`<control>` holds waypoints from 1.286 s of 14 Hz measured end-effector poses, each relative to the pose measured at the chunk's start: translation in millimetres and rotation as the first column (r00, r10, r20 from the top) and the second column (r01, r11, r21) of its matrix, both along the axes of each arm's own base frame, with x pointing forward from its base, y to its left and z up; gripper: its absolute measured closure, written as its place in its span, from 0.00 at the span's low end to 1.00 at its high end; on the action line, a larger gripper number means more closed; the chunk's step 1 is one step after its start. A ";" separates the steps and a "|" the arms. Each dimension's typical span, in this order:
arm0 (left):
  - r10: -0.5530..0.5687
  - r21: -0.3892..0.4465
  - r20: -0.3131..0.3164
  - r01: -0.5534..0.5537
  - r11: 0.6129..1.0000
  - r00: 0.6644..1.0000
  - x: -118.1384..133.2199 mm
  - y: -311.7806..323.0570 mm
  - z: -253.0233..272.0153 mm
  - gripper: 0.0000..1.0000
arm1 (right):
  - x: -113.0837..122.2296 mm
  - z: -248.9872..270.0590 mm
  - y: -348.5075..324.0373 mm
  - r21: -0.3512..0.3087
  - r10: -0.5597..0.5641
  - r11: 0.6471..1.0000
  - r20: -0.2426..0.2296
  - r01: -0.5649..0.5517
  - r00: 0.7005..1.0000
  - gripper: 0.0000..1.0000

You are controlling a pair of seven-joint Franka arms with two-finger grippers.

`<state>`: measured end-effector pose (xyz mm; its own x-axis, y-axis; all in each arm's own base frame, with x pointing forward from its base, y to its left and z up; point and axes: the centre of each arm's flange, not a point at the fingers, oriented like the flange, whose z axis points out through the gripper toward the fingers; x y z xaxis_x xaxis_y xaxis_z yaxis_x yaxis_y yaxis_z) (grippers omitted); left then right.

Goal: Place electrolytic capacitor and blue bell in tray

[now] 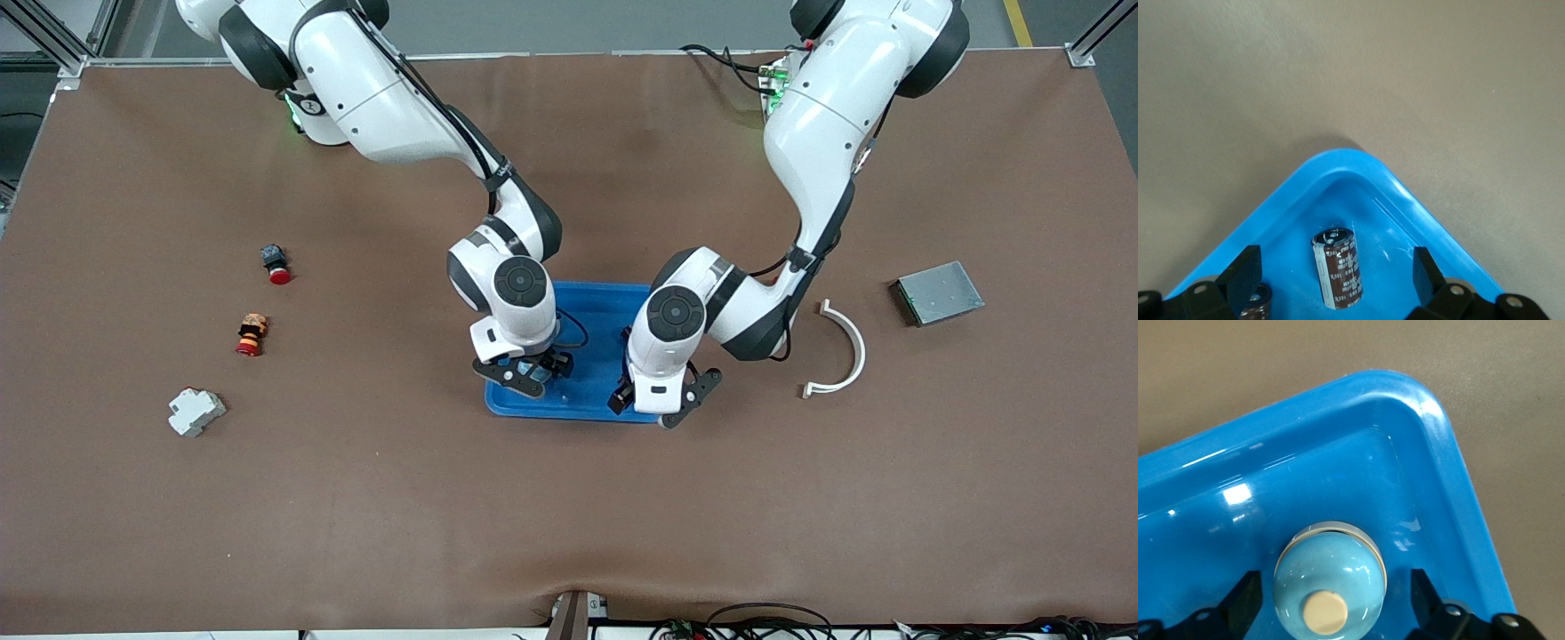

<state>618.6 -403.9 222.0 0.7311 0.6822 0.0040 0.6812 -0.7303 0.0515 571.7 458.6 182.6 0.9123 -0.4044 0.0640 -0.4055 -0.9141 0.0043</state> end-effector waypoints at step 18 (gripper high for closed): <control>-0.318 -0.095 -0.202 0.305 0.948 0.926 33.5 223.3 214.0 0.00 | 101.7 110.6 -131.8 -0.029 0.142 0.989 -0.105 -0.146 0.984 0.00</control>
<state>652.0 -180.6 436.0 0.8862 0.4137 -0.2083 0.4195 -0.9076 -0.0181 673.3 326.9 293.2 0.9633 -0.2675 -0.0210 -0.2654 -0.9614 0.0732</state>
